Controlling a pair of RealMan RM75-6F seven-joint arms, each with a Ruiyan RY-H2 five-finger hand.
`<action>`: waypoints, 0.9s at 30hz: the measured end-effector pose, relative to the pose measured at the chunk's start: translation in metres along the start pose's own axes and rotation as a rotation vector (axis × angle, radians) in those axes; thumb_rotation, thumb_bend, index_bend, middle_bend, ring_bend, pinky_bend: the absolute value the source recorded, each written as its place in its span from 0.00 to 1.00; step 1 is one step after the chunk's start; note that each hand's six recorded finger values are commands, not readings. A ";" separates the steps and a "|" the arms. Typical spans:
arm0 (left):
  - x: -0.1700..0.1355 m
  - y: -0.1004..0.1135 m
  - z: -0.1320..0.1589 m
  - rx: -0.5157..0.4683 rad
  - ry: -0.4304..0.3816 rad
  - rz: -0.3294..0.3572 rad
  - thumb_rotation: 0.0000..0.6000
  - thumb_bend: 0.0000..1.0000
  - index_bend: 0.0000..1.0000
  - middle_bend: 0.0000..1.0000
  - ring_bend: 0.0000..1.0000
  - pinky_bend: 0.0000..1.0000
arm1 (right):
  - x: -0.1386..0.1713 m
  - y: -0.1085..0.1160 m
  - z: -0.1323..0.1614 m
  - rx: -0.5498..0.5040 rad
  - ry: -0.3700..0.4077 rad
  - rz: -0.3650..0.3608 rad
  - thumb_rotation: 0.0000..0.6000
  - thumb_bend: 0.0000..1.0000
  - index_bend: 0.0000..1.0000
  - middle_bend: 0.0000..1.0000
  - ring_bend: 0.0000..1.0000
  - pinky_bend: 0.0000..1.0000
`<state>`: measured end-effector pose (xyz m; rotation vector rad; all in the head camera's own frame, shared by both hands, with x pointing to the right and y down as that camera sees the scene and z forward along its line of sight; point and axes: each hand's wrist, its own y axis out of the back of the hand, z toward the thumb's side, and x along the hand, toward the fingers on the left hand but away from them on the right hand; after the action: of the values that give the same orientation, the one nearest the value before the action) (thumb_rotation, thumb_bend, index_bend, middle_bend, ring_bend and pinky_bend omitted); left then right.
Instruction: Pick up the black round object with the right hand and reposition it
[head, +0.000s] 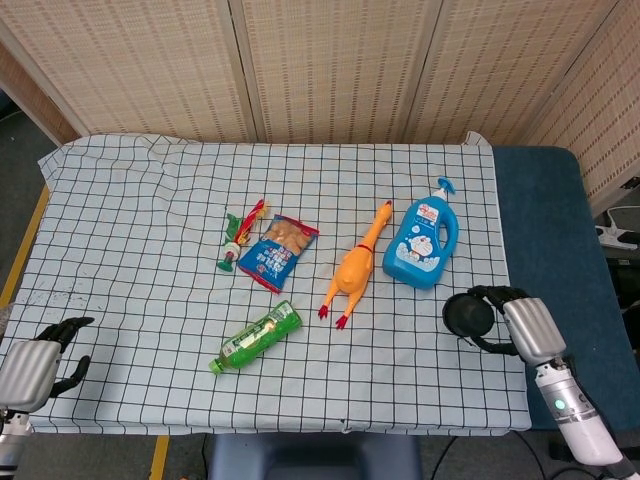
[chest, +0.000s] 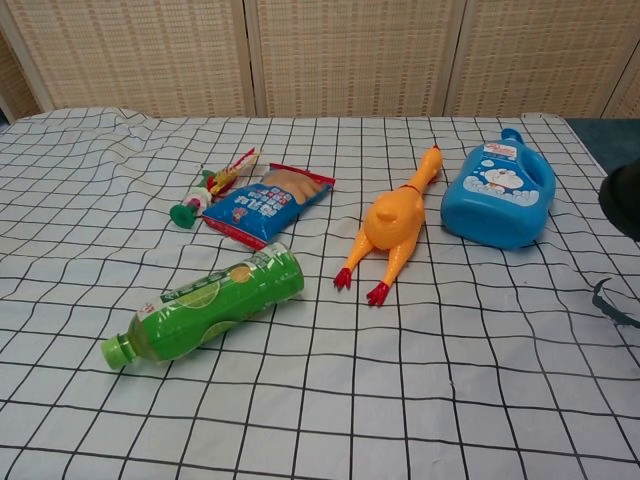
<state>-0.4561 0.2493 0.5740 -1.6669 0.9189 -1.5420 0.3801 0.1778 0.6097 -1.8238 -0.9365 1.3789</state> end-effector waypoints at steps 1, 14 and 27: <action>0.000 0.000 0.000 0.002 0.000 -0.001 1.00 0.43 0.22 0.26 0.32 0.63 | 0.000 -0.002 -0.005 0.026 -0.022 0.010 1.00 0.10 0.55 0.45 0.31 0.35; -0.001 0.001 0.000 0.000 -0.002 0.002 1.00 0.43 0.22 0.26 0.32 0.63 | -0.011 -0.044 -0.040 0.081 -0.101 0.145 1.00 0.10 0.54 0.45 0.30 0.35; -0.001 0.001 0.000 -0.004 0.000 0.001 1.00 0.43 0.22 0.26 0.32 0.63 | -0.013 -0.061 -0.059 0.110 -0.166 0.209 1.00 0.10 0.50 0.33 0.22 0.32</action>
<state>-0.4563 0.2493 0.5730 -1.6693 0.9235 -1.5405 0.4260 0.1941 0.6812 -1.7851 -0.7504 1.6976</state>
